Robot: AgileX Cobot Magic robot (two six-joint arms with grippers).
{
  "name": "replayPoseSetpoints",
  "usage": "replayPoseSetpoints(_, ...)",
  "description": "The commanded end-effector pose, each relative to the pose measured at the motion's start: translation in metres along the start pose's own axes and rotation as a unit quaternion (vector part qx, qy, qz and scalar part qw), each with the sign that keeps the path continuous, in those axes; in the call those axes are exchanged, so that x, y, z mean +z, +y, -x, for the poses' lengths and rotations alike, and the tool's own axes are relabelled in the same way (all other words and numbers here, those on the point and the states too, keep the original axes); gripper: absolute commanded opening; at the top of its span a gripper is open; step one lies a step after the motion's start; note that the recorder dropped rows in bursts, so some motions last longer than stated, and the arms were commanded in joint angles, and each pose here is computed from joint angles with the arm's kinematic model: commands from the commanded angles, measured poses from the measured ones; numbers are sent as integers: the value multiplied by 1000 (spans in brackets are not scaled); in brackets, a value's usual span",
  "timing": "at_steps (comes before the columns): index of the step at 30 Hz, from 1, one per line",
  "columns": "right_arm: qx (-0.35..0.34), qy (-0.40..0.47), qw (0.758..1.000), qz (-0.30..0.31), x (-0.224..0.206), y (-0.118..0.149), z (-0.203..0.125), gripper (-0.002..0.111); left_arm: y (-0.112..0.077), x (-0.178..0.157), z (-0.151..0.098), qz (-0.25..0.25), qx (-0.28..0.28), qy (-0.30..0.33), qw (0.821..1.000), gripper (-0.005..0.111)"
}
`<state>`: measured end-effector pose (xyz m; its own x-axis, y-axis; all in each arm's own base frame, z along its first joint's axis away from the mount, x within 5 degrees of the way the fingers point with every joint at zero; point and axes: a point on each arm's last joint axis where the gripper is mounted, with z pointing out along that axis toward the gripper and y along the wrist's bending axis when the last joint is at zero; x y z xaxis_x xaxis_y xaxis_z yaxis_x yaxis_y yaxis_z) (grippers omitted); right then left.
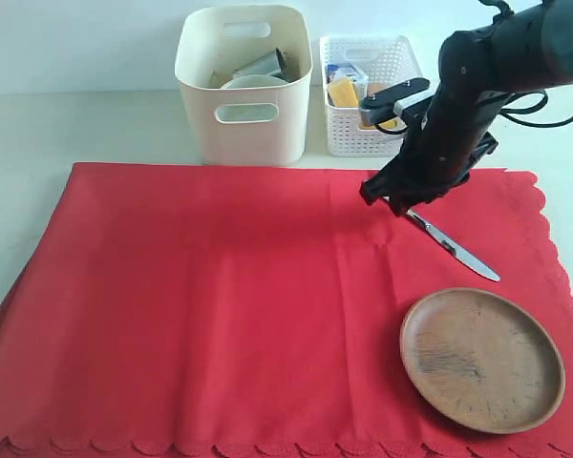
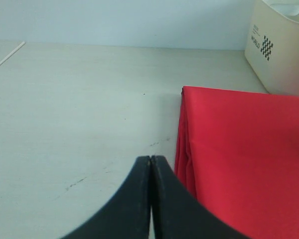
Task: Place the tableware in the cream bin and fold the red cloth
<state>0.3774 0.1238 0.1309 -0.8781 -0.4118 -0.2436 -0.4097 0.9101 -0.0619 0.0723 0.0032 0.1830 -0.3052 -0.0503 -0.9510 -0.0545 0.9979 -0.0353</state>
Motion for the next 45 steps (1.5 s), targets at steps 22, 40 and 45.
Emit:
replayPoseSetpoints(22,-13,-75,997,21,-58,1,20,0,0,1,0,-1,-2,1,1000,1)
replayPoseSetpoints(40,131,-446,885,42,-129,-7,78,0,0,1,0,-1,-2,1,1000,1)
replayPoseSetpoints(45,127,-450,882,66,-118,-6,105,0,0,1,0,-1,-2,1,1000,1)
